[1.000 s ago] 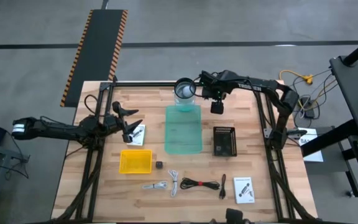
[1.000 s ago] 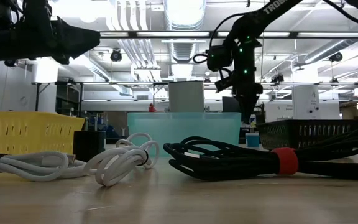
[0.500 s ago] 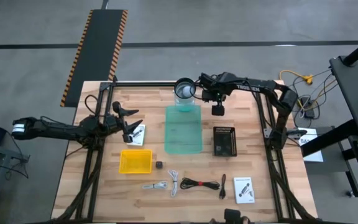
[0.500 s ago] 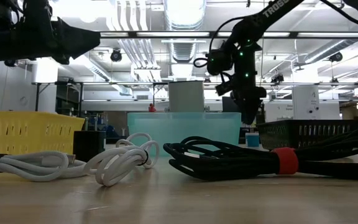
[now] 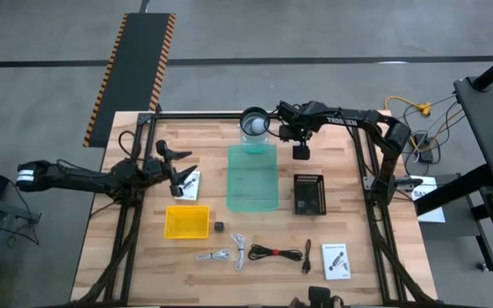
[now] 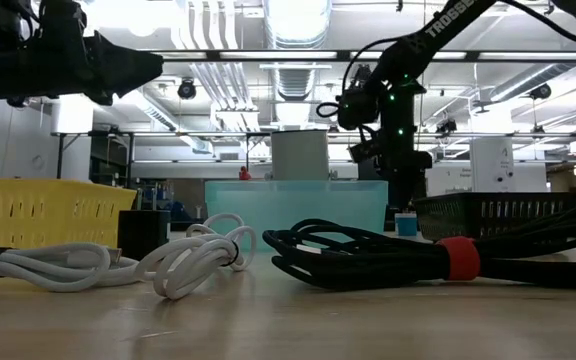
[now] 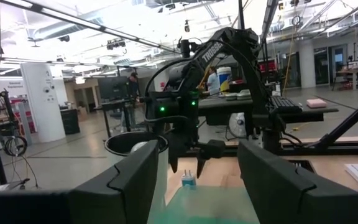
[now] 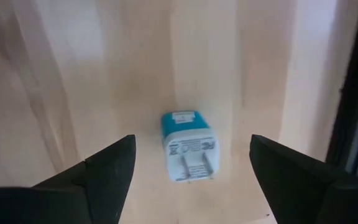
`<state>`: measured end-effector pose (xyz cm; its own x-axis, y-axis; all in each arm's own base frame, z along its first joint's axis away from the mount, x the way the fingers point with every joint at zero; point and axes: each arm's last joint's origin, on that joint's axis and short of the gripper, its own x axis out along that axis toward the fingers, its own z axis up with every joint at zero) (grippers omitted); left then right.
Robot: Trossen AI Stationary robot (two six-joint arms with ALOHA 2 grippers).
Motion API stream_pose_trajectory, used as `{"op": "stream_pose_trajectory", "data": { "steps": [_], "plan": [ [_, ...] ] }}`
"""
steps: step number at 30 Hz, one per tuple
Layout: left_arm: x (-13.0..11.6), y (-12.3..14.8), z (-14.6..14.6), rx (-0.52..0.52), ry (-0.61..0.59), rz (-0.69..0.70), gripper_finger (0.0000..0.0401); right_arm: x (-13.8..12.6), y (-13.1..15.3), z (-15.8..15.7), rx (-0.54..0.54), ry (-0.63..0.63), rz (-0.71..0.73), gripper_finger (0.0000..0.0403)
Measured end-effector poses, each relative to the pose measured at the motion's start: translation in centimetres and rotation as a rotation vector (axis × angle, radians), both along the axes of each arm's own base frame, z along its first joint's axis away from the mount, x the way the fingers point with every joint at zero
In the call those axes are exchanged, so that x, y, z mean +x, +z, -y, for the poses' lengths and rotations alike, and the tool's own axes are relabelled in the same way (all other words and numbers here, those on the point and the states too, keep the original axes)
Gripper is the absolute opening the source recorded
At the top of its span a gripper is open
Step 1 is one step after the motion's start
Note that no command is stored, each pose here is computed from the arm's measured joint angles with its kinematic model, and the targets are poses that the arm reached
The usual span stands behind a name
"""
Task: Pick and place items into bin
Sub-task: Put the blue charger adapter into the black bin
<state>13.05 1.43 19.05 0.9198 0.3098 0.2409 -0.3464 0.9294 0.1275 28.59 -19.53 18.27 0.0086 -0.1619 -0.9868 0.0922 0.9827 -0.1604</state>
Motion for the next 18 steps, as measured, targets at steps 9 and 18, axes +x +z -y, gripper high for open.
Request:
{"op": "stream_pose_trajectory", "data": {
  "steps": [9,18],
  "plan": [
    [0.0,0.0,0.0,0.0,0.0,0.0,0.0206,-0.3,-0.7,0.4,-0.01,0.007,0.011,0.029],
    [0.0,0.0,0.0,0.0,0.0,0.0,0.0206,-1.5,-2.1,0.6,0.009,-0.012,-0.016,0.0279]
  ]
}}
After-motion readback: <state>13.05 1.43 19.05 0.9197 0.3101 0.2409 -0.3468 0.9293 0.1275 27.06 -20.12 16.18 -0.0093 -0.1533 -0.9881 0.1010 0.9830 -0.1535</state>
